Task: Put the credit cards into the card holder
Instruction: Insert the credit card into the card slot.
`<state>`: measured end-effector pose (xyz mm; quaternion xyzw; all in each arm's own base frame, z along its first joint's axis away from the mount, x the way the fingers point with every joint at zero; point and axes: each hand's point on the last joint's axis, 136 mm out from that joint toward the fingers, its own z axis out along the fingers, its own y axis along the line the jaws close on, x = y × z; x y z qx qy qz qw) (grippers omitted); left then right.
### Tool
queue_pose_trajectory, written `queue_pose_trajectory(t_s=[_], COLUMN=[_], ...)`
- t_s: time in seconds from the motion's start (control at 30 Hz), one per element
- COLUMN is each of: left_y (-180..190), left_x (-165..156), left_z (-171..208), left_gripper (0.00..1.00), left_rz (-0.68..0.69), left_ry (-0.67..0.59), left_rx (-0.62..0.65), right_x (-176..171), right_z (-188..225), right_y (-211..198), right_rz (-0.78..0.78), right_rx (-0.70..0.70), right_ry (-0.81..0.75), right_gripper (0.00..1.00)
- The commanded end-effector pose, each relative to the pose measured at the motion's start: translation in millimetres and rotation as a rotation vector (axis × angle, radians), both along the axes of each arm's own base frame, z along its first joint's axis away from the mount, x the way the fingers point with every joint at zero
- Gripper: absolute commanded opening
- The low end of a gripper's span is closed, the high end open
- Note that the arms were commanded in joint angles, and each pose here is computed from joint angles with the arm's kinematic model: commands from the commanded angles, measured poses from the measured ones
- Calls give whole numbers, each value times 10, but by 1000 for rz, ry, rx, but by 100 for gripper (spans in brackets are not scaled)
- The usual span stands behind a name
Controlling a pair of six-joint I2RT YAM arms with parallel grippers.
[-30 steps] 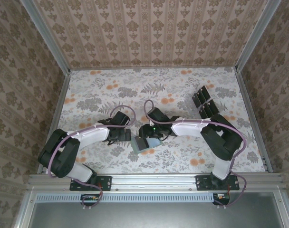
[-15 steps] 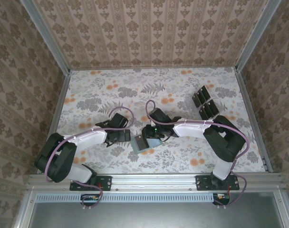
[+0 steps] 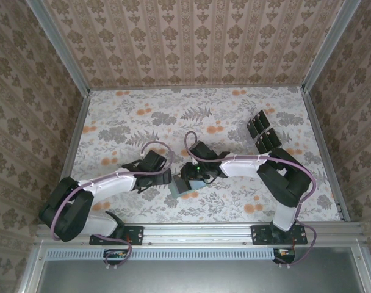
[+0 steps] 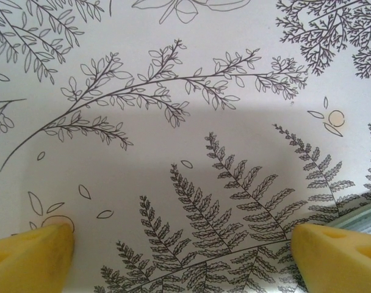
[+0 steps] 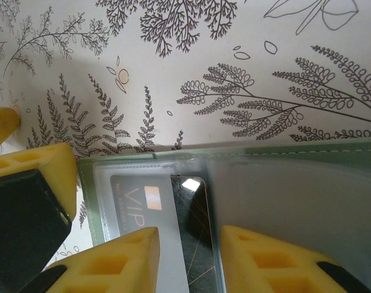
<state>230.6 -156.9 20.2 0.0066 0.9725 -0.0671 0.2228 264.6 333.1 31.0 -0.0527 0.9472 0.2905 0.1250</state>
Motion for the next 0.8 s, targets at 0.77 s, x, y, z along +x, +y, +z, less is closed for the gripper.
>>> queue_pose_trajectory(t_s=[0.77], left_y=[-18], left_x=[-104], left_z=[-139], left_gripper=[100], left_rz=[17], left_ry=[62], left_rx=[-24], right_x=[-258], right_z=[-145], right_y=[292], right_rz=[42], right_rx=[28], right_ry=[47], right_gripper=[34])
